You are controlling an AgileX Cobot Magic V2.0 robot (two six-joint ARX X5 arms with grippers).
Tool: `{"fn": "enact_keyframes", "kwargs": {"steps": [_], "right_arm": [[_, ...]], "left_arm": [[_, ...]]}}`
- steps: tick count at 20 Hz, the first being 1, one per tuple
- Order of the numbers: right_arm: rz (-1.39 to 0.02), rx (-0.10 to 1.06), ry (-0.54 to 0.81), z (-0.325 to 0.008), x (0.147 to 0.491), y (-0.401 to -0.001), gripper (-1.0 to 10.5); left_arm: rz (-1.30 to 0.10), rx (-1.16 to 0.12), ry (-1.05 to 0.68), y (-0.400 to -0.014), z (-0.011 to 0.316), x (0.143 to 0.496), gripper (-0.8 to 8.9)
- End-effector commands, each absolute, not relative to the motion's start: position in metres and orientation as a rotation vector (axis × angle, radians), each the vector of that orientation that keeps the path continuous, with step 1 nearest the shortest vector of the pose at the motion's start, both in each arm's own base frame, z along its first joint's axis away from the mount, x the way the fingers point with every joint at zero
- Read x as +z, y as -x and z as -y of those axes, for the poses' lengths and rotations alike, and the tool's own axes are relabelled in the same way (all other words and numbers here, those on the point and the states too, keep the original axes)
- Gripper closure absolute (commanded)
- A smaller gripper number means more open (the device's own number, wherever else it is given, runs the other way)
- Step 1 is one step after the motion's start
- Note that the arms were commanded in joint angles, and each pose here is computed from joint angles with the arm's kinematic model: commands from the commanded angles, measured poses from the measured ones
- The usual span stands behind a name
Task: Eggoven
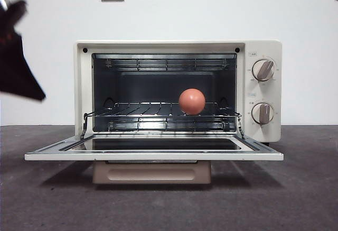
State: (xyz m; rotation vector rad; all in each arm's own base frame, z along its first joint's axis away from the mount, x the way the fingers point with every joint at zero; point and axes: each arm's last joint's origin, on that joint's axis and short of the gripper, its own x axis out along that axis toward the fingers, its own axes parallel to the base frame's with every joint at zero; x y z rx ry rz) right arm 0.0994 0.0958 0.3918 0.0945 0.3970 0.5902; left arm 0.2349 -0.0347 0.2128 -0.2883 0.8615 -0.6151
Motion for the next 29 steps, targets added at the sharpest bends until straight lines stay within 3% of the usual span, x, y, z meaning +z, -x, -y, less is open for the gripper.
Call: {"fn": "enact_keyframes", "kwargs": {"steps": [1, 10, 16, 25, 29], "right_arm": [[-0.365, 0.605, -0.104, -0.089, 0.398, -0.091, 6.5], [-0.335, 0.606, -0.132, -0.077, 0.402, -0.080, 6.5], [-0.327, 0.578, -0.129, -0.077, 0.402, -0.081, 6.5], [-0.340, 0.572, -0.121, -0.077, 0.400, -0.081, 6.5], [-0.342, 0.572, -0.121, -0.076, 0.400, -0.081, 6.5]], "left_arm": [[-0.902, -0.616, 0.301, -0.249, 0.036, 0.195, 8.07], [-1.049, -0.599, 0.340, -0.273, 0.040, 0.138, 8.07], [-1.097, -0.723, 0.385, -0.273, 0.055, 0.124, 8.07], [-1.011, -0.839, 0.573, -0.281, 0.043, 0.133, 8.07], [-0.930, -0.834, 0.630, -0.288, 0.034, 0.143, 8.07]]}}
